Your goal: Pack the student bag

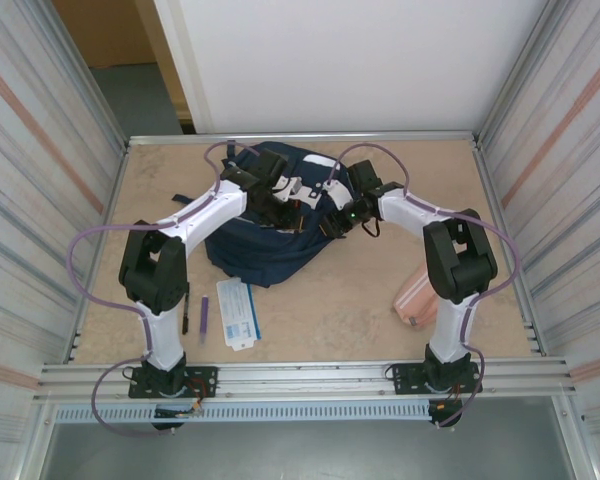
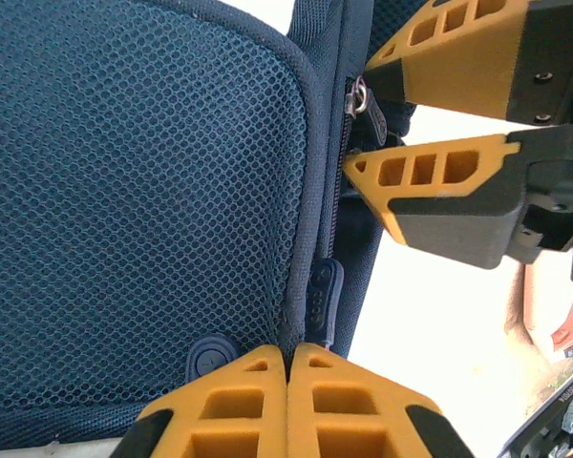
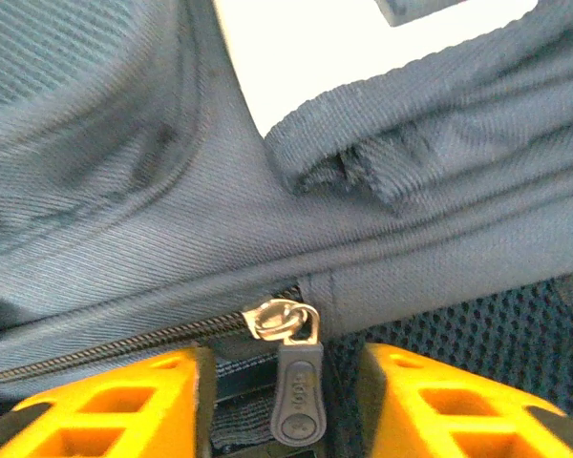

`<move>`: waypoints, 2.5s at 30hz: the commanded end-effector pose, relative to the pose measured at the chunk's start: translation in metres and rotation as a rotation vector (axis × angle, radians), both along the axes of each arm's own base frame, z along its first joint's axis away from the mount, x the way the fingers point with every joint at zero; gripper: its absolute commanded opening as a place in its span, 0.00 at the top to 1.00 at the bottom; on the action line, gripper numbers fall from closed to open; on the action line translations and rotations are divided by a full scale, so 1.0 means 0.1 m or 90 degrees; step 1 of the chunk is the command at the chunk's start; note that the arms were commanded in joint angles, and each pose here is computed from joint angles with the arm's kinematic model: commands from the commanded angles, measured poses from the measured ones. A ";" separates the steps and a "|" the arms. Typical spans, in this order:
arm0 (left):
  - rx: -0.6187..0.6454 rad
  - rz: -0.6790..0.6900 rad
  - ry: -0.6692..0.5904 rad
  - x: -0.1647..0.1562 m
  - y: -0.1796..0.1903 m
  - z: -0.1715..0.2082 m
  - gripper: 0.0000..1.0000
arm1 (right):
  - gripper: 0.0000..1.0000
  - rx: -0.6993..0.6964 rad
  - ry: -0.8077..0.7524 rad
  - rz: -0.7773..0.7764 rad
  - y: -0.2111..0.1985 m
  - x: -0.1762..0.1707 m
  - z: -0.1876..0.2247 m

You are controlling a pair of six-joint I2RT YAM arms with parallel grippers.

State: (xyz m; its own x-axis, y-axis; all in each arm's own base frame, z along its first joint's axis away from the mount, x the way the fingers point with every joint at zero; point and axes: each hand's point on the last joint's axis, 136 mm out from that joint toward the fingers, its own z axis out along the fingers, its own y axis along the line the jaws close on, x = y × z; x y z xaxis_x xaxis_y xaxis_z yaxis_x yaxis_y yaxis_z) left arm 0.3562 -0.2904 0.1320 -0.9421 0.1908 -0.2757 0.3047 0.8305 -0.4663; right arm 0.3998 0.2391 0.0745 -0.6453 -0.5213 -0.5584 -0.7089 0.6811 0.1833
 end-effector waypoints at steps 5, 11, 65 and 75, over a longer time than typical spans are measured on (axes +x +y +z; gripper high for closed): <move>-0.023 0.001 -0.020 0.02 0.07 0.29 1.00 | 0.84 0.021 0.013 0.039 0.10 0.00 0.12; -0.014 0.000 -0.022 0.05 0.09 0.29 1.00 | 0.89 -0.022 0.002 0.025 0.03 -0.01 0.05; -0.013 0.013 0.005 0.02 0.14 0.13 1.00 | 0.56 0.016 -0.051 0.023 -0.03 -0.13 0.50; -0.027 0.013 0.011 -0.01 0.12 0.18 1.00 | 0.54 -0.021 -0.066 0.089 0.06 -0.08 0.22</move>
